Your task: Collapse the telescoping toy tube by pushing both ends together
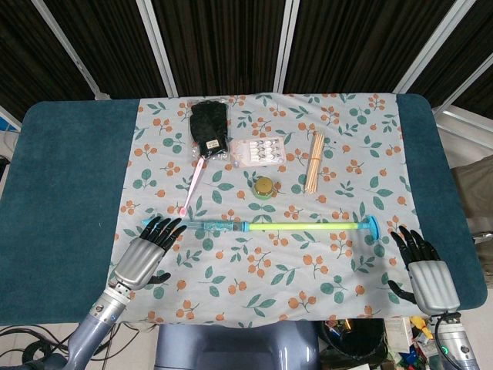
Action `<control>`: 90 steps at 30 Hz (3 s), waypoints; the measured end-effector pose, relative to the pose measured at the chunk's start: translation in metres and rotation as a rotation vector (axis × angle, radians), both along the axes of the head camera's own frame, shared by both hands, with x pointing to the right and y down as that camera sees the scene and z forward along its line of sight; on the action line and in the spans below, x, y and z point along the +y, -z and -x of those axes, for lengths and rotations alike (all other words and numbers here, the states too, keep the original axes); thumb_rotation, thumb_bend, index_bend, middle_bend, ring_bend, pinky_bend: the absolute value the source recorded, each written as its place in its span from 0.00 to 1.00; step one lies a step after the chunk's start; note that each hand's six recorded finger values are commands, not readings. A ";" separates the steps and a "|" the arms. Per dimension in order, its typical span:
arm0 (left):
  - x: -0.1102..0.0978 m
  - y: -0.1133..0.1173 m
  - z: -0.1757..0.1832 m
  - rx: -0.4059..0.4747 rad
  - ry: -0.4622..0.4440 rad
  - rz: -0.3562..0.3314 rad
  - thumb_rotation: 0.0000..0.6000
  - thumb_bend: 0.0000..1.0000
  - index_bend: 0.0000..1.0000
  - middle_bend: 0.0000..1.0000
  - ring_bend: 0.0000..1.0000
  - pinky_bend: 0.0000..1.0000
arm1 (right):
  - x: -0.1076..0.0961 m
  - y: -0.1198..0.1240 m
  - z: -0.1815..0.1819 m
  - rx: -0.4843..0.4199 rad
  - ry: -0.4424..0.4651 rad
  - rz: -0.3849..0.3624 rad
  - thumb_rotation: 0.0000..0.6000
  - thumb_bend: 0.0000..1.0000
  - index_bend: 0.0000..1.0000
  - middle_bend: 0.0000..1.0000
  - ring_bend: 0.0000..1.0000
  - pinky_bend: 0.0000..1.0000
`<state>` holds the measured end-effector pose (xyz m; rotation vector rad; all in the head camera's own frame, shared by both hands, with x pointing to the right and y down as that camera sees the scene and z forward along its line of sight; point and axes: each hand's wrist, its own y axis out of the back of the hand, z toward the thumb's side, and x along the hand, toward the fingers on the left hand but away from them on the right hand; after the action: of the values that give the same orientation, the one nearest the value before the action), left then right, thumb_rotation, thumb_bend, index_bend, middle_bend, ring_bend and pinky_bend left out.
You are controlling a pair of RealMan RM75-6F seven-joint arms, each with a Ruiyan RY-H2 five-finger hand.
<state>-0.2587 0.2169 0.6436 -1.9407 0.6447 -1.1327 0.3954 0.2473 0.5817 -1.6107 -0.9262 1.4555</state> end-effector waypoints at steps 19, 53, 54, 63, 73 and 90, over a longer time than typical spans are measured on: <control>-0.021 -0.010 0.004 -0.054 0.023 -0.009 1.00 0.09 0.03 0.00 0.00 0.01 | 0.000 -0.001 0.001 -0.004 -0.006 0.005 1.00 0.12 0.00 0.00 0.00 0.15; -0.078 -0.049 -0.046 -0.040 -0.028 0.025 1.00 0.10 0.09 0.04 0.00 0.05 | -0.002 -0.004 -0.002 -0.006 -0.029 0.019 1.00 0.12 0.00 0.00 0.00 0.15; -0.076 -0.046 -0.048 -0.031 -0.035 0.022 1.00 0.10 0.09 0.04 0.00 0.05 | -0.001 -0.004 -0.002 -0.008 -0.030 0.019 1.00 0.12 0.00 0.00 0.00 0.15; -0.079 -0.038 -0.038 -0.081 -0.011 -0.009 1.00 0.12 0.22 0.25 0.03 0.09 | 0.000 -0.004 0.000 -0.012 -0.026 0.022 1.00 0.12 0.00 0.00 0.00 0.15; -0.088 -0.067 -0.006 -0.235 0.026 0.035 1.00 0.17 0.31 0.31 0.06 0.09 | -0.001 -0.004 -0.001 -0.013 -0.029 0.021 1.00 0.12 0.00 0.00 0.00 0.15; -0.087 -0.081 0.010 -0.304 0.049 0.062 1.00 0.23 0.43 0.33 0.07 0.09 | -0.001 -0.002 -0.002 -0.018 -0.036 0.019 1.00 0.12 0.00 0.00 0.00 0.15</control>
<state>-0.2688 0.1296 0.7244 -1.7607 0.4988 -1.4579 0.3970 0.2465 0.5841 -1.6312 -0.9579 1.4808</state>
